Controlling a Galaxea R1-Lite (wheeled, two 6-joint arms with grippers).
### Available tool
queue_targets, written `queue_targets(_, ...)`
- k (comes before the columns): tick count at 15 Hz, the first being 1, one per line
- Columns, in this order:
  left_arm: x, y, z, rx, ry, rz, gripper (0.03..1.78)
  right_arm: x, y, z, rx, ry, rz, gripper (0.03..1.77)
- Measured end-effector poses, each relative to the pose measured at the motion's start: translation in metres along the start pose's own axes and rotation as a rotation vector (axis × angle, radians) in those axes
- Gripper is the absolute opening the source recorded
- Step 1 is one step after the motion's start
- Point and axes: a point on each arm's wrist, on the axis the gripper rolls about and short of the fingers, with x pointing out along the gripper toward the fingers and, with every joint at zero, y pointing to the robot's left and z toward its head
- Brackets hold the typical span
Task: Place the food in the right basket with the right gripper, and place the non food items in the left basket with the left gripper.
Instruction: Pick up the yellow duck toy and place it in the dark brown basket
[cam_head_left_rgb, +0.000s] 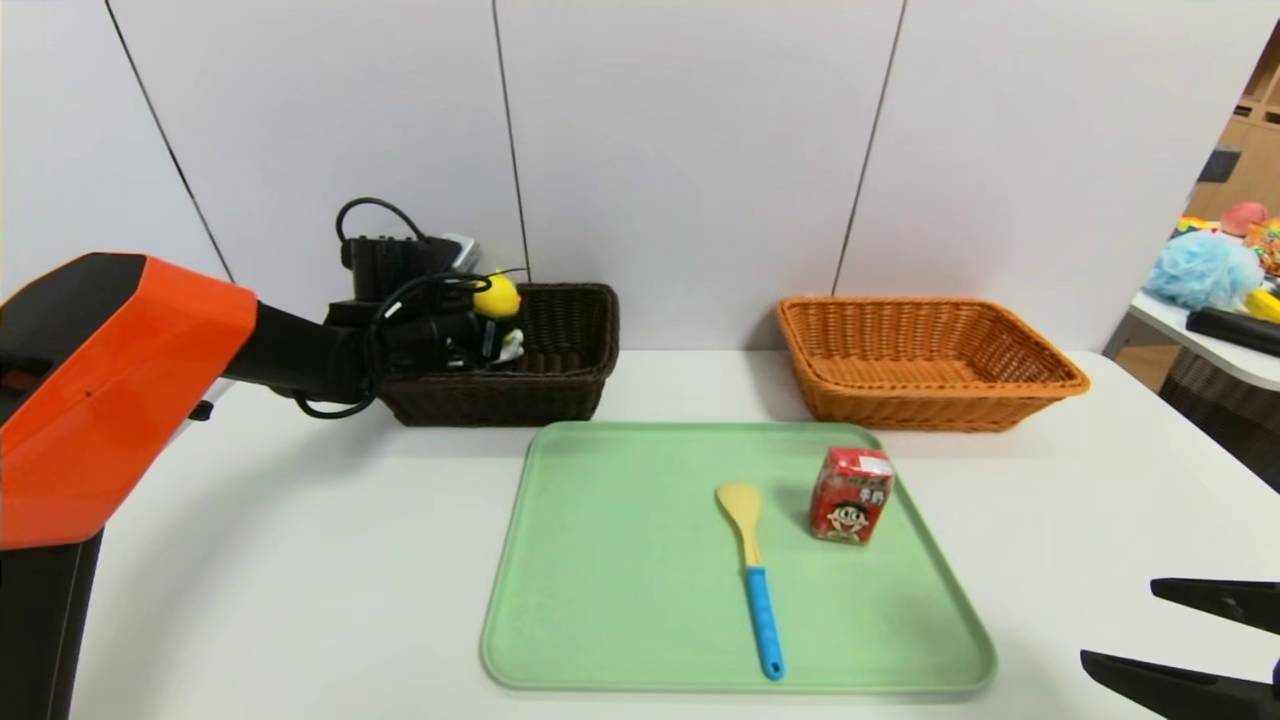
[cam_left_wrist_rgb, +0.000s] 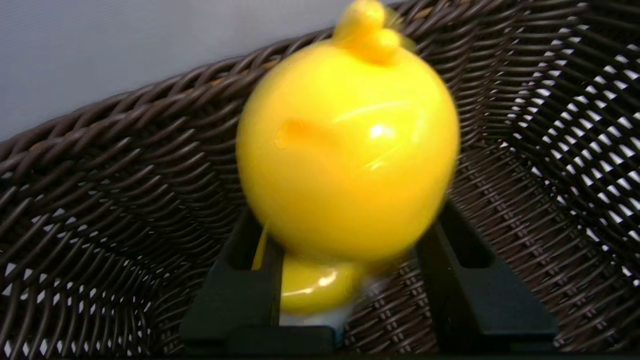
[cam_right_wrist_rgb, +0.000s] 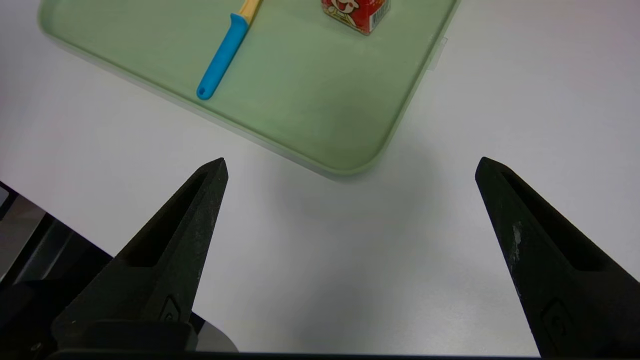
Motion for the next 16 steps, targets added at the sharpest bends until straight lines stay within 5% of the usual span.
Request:
queue_targets(1, -0.001, 0.000, 0.001, 0.000, 0.002, -0.001, 0.35, 0.000, 0.000, 0.000, -0.001, -0.002, 0.000, 1.71)
queue_targets(14, -0.049, -0.008, 0.032, -0.003, 0.021, -0.016, 0.36, -0.002, 0.001, 0.000, -0.009, -0.012, 0.010, 1.71)
queue_targets(16, -0.050, -0.008, 0.034, 0.000, 0.021, -0.015, 0.59, -0.003, 0.003, -0.001, -0.011, -0.012, 0.012, 1.71)
